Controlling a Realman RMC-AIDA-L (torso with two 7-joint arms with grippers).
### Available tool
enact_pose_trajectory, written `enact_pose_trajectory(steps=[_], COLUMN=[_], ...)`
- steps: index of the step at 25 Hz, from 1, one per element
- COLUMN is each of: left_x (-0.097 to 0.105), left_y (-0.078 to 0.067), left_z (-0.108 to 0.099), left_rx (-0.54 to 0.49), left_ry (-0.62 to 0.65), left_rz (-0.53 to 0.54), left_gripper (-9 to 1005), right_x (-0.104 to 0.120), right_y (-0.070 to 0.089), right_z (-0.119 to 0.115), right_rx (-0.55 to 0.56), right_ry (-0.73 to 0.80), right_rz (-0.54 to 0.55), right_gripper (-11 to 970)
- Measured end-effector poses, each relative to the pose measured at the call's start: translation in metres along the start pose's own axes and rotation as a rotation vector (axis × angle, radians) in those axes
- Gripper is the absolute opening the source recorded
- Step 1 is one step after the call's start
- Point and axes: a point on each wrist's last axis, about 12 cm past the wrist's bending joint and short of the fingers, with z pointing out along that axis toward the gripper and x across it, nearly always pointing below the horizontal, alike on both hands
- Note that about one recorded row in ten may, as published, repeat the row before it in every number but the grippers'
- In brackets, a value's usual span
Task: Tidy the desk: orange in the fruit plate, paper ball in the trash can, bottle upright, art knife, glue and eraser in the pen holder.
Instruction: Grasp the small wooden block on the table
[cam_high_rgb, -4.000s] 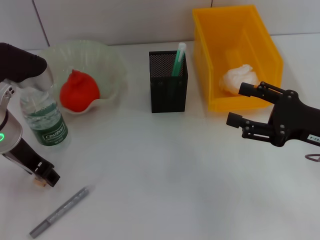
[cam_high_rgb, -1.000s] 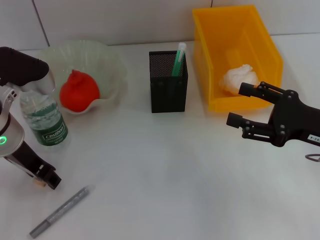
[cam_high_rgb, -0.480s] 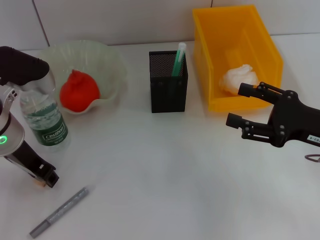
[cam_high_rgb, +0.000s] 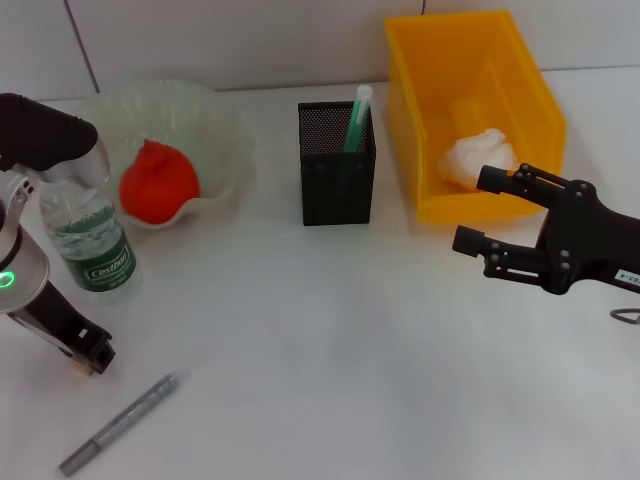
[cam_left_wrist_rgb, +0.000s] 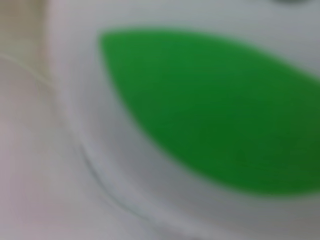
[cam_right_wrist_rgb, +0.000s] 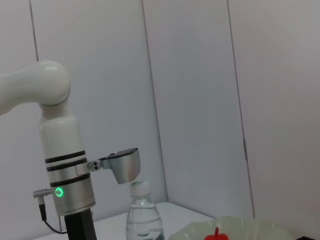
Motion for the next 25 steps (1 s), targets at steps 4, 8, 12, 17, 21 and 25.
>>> enact_pose_trajectory(steps=[4, 8, 12, 17, 21, 25], left_x=[0.0, 0.0, -0.0001, -0.0004, -0.0006, -0.0008], left_y=[0.0, 0.0002, 0.0003, 0.0002, 0.0001, 0.0001], left_z=[0.0, 0.0, 0.0, -0.0003, -0.0005, -0.0007], left_rx=[0.0, -0.001, -0.002, -0.003, -0.003, -0.003], left_ry=[0.0, 0.0, -0.001, -0.002, -0.003, -0.003], left_rz=[-0.003, -0.004, -0.005, -0.004, -0.004, -0.004], left_gripper=[392, 362, 337, 290, 279, 268], right_x=[0.0001, -0.0001, 0.0, 0.0003, 0.0004, 0.0004], right_y=[0.0, -0.0002, -0.0001, 0.0001, 0.0002, 0.0002], right_z=[-0.0003, -0.0002, -0.0004, -0.0009, -0.001, -0.0009], right_rx=[0.001, 0.001, 0.002, 0.003, 0.003, 0.003], right_ry=[0.0, -0.001, 0.0, 0.0, 0.0, 0.0], right_rz=[0.0, 0.0, 0.0, 0.001, 0.001, 0.001], right_gripper=[832, 832, 832, 832, 832, 832])
